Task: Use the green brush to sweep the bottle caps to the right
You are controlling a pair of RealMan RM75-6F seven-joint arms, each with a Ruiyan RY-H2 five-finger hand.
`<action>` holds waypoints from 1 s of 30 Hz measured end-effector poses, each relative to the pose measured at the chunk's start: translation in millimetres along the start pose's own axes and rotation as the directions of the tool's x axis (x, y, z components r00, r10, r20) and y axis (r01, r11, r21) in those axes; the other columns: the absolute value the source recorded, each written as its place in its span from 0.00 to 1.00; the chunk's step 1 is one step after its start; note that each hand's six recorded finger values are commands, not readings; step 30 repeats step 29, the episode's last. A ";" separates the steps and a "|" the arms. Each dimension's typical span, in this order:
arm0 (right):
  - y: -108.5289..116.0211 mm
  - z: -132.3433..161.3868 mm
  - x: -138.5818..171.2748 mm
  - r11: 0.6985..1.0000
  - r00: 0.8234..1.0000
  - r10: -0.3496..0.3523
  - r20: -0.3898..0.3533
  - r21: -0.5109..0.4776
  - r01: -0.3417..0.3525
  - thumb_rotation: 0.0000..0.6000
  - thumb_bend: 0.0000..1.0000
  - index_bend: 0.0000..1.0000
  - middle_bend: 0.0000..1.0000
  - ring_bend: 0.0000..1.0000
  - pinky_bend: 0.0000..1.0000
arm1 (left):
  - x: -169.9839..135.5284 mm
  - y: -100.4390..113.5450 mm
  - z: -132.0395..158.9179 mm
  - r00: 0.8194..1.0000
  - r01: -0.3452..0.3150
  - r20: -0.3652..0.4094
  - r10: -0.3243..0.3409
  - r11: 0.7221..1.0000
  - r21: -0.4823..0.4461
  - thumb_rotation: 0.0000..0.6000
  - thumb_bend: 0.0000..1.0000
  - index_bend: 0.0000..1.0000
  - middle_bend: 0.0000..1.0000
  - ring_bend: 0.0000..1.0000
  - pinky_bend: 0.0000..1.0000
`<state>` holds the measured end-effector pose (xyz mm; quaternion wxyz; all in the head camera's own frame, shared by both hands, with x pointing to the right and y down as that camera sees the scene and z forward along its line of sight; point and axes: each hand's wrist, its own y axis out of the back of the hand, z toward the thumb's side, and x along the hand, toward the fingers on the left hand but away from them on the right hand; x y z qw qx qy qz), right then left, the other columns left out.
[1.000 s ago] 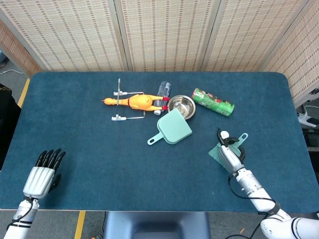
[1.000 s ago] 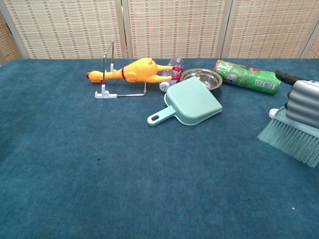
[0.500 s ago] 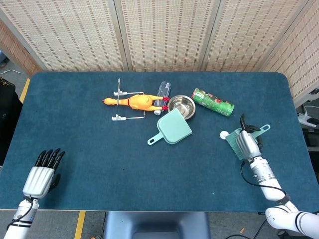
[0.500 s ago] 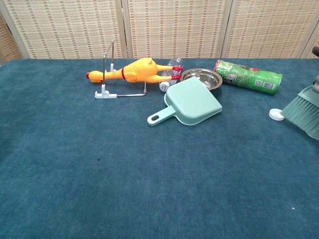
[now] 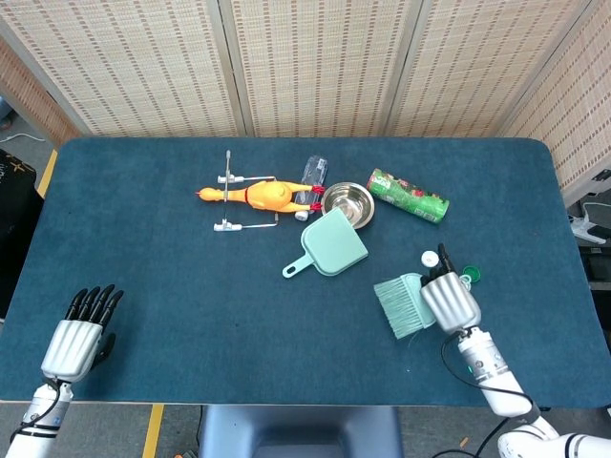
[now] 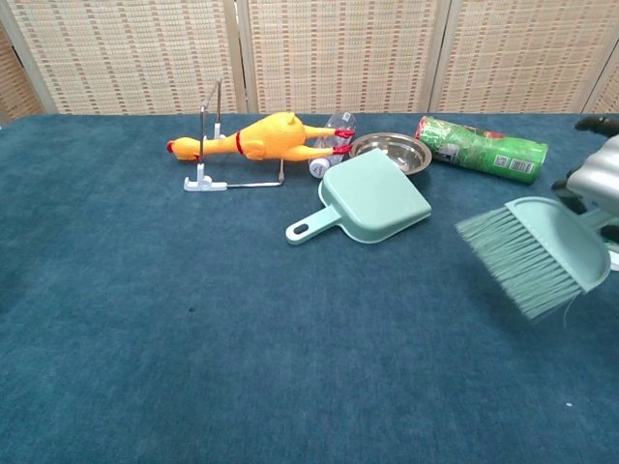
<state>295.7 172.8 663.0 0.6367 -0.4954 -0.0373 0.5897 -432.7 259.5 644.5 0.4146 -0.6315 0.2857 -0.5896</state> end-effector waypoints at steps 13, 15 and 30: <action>-40.9 41.8 19.7 0.957 0.984 0.160 -0.072 -0.233 -0.173 1.00 0.16 0.00 0.00 0.08 0.03 | 0.1 2.6 -2.8 1.000 -0.004 -0.006 0.004 1.000 -0.012 1.00 0.48 0.00 0.00 0.00 0.08; -40.2 40.1 24.8 0.940 0.982 0.171 -0.075 -0.287 -0.185 1.00 0.15 0.00 0.00 0.04 0.01 | -0.4 4.6 -2.8 1.000 -0.013 -0.004 0.013 1.000 -0.016 1.00 0.48 0.00 0.00 0.00 0.08; -27.1 -43.2 69.0 0.839 0.951 0.067 0.303 -0.532 0.111 1.00 0.14 0.00 0.00 0.00 0.00 | -9.7 44.2 -3.6 0.962 -0.264 0.055 0.267 0.963 -0.044 1.00 0.45 0.00 0.00 0.00 0.04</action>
